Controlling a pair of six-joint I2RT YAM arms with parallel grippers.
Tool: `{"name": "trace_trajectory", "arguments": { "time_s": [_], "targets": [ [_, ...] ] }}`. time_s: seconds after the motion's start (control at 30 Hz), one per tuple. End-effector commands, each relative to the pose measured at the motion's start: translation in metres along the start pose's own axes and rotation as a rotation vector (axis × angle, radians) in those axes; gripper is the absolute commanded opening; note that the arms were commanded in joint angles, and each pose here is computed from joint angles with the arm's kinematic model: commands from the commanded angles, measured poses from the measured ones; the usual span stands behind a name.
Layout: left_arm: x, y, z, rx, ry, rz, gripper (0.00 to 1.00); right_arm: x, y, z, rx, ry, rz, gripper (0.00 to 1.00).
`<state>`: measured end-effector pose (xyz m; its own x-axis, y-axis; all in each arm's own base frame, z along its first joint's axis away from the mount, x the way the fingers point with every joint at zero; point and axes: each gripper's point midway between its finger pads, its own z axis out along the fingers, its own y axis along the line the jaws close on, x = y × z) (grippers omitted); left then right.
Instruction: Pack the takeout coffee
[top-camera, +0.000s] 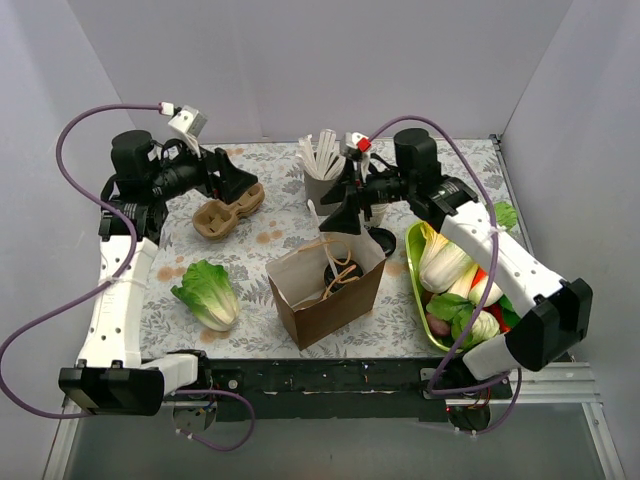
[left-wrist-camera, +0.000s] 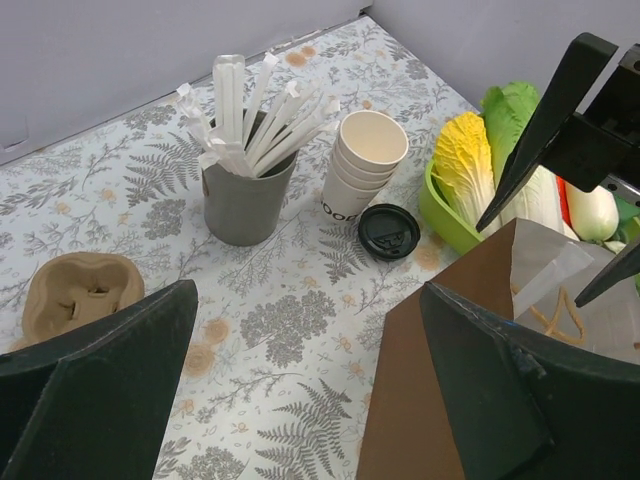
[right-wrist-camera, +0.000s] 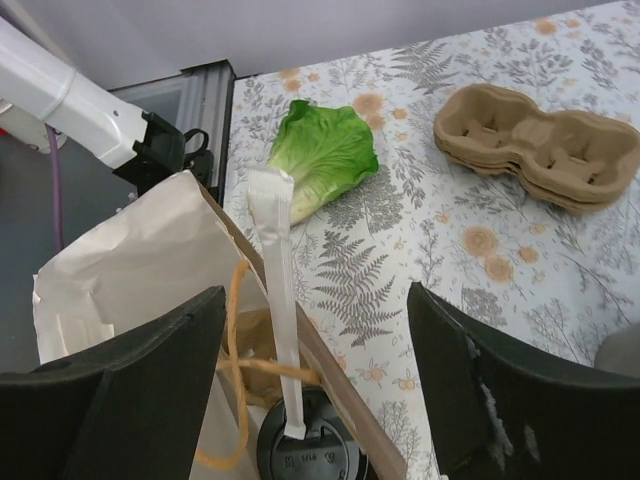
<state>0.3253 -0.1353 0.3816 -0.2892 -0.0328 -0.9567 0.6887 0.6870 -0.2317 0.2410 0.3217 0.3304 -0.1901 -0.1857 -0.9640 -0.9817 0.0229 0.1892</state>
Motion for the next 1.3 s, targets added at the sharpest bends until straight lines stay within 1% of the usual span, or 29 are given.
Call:
{"name": "trace_trajectory", "arguments": {
  "time_s": [0.0,0.07,0.1,0.17,0.2,0.23,0.27,0.4,0.43,0.5,0.53,0.63,0.67,0.87,0.9,0.97,1.03,1.07,1.1,1.17,1.2,1.27],
  "targets": [
    [0.0,-0.001,-0.014,-0.06,-0.004,0.066,0.95,-0.028,0.013,0.022,-0.105,-0.046,-0.079,0.77],
    [0.001,0.0,-0.017,-0.076,-0.001,0.075,0.95,-0.032,0.014,0.028,-0.128,-0.053,-0.078,0.69],
    [0.002,-0.001,-0.018,-0.079,0.001,0.085,0.95,-0.031,0.014,0.031,-0.149,-0.051,-0.048,0.58],
    [0.004,0.001,-0.02,-0.089,0.005,0.091,0.95,-0.035,0.02,0.032,-0.191,-0.06,-0.042,0.41],
    [0.006,0.002,-0.02,-0.092,0.011,0.092,0.95,-0.041,0.022,0.032,-0.201,-0.066,-0.043,0.2],
    [0.007,0.002,-0.021,-0.099,0.01,0.094,0.95,-0.044,0.023,0.031,-0.204,-0.067,-0.043,0.04],
    [0.009,0.002,-0.021,-0.099,0.014,0.092,0.95,-0.048,0.023,0.03,-0.195,-0.071,-0.051,0.01],
    [0.017,0.005,-0.018,-0.097,0.029,0.078,0.95,-0.084,0.033,0.018,-0.173,-0.115,-0.141,0.01],
    [0.02,0.005,-0.017,-0.096,0.035,0.076,0.95,-0.108,0.04,0.01,-0.167,-0.149,-0.189,0.01],
    [0.023,0.007,-0.015,-0.09,0.043,0.069,0.95,-0.132,0.046,0.001,-0.152,-0.19,-0.24,0.01],
    [0.025,0.007,-0.014,-0.088,0.047,0.063,0.95,-0.151,0.053,-0.005,-0.145,-0.228,-0.275,0.01],
    [0.029,0.008,-0.012,-0.081,0.056,0.053,0.95,-0.186,0.064,-0.02,-0.104,-0.326,-0.357,0.01],
    [0.032,0.011,-0.011,-0.083,0.064,0.046,0.95,-0.194,0.067,-0.023,-0.093,-0.346,-0.351,0.01],
    [0.04,0.015,-0.007,-0.085,0.082,0.029,0.95,-0.25,0.083,-0.037,-0.091,-0.467,-0.443,0.01],
    [0.041,0.016,-0.005,-0.085,0.086,0.027,0.95,-0.256,0.085,-0.039,-0.092,-0.478,-0.433,0.01],
    [0.042,0.017,-0.005,-0.09,0.086,0.028,0.95,-0.262,0.091,-0.038,-0.101,-0.493,-0.423,0.01],
    [0.043,0.019,-0.006,-0.097,0.089,0.03,0.95,-0.252,0.093,-0.03,-0.13,-0.476,-0.389,0.01],
    [0.043,0.019,-0.006,-0.1,0.088,0.032,0.95,-0.247,0.104,-0.028,-0.163,-0.468,-0.381,0.01],
    [0.045,0.019,-0.006,-0.103,0.092,0.031,0.95,-0.227,0.097,-0.016,-0.178,-0.433,-0.315,0.01],
    [0.045,0.021,-0.007,-0.111,0.091,0.038,0.95,-0.212,0.107,-0.009,-0.217,-0.409,-0.269,0.01],
    [0.046,0.022,-0.007,-0.115,0.093,0.038,0.95,-0.187,0.099,0.003,-0.233,-0.365,-0.213,0.01],
    [0.046,0.023,-0.008,-0.121,0.095,0.043,0.95,-0.162,0.105,0.011,-0.27,-0.324,-0.163,0.01]
  ]
}}
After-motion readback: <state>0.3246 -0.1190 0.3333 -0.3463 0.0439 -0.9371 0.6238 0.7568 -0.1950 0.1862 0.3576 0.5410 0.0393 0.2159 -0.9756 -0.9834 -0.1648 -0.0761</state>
